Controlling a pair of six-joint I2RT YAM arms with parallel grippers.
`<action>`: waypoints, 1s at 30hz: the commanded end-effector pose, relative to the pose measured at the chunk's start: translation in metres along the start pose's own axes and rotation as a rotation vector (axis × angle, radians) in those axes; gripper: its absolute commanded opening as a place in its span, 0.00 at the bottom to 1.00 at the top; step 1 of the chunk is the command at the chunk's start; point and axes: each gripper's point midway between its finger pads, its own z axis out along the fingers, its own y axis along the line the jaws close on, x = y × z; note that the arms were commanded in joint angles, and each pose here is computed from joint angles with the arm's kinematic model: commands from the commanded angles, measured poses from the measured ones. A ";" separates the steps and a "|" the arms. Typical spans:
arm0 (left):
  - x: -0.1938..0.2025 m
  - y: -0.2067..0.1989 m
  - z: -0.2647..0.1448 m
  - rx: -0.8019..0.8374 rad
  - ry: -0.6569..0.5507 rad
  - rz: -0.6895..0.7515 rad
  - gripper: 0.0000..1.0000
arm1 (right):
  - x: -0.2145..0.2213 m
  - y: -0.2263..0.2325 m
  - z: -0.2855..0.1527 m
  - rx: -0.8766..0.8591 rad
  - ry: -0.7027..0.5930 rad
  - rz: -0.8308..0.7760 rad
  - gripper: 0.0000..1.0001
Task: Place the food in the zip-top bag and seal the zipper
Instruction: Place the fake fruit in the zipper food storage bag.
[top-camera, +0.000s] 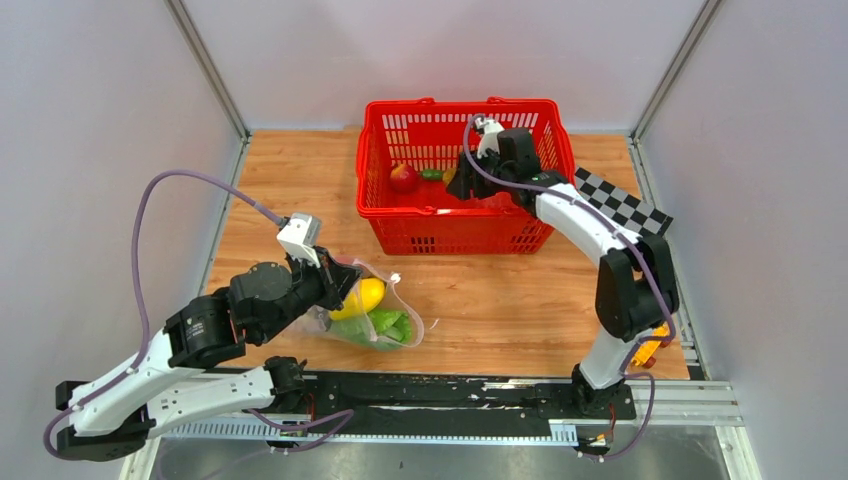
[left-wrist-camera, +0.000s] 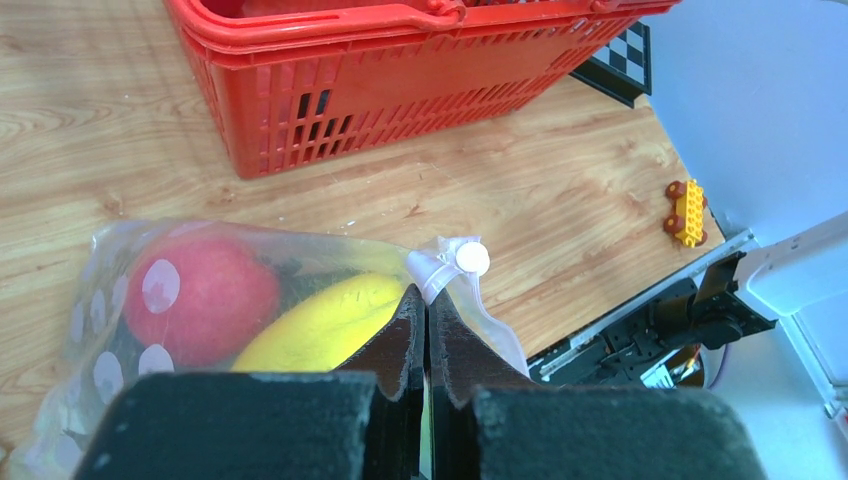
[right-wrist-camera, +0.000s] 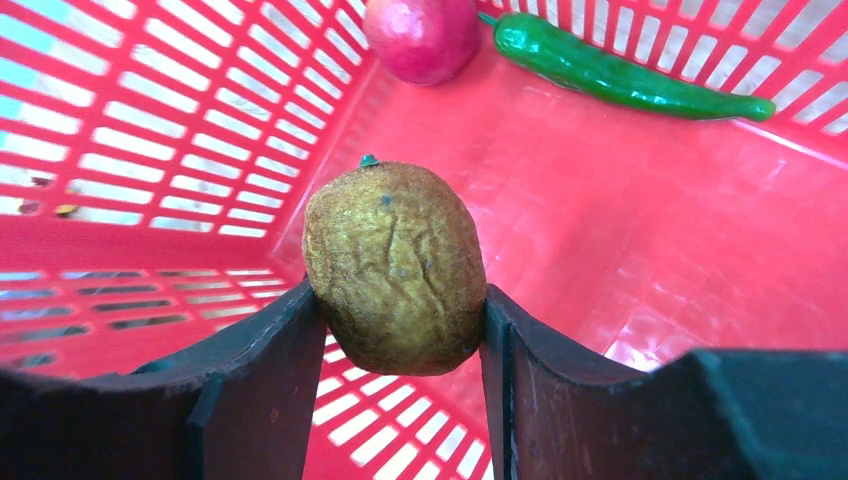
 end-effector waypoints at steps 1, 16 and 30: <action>-0.019 -0.012 -0.001 0.047 -0.067 -0.027 0.02 | -0.047 0.031 -0.045 -0.065 -0.160 -0.034 0.37; -0.023 -0.035 0.014 0.105 -0.058 -0.013 0.02 | -0.033 0.143 -0.185 -0.482 -0.292 -0.152 0.37; -0.030 -0.064 0.023 0.196 -0.051 -0.021 0.02 | 0.089 0.247 -0.215 -0.696 -0.132 -0.325 0.39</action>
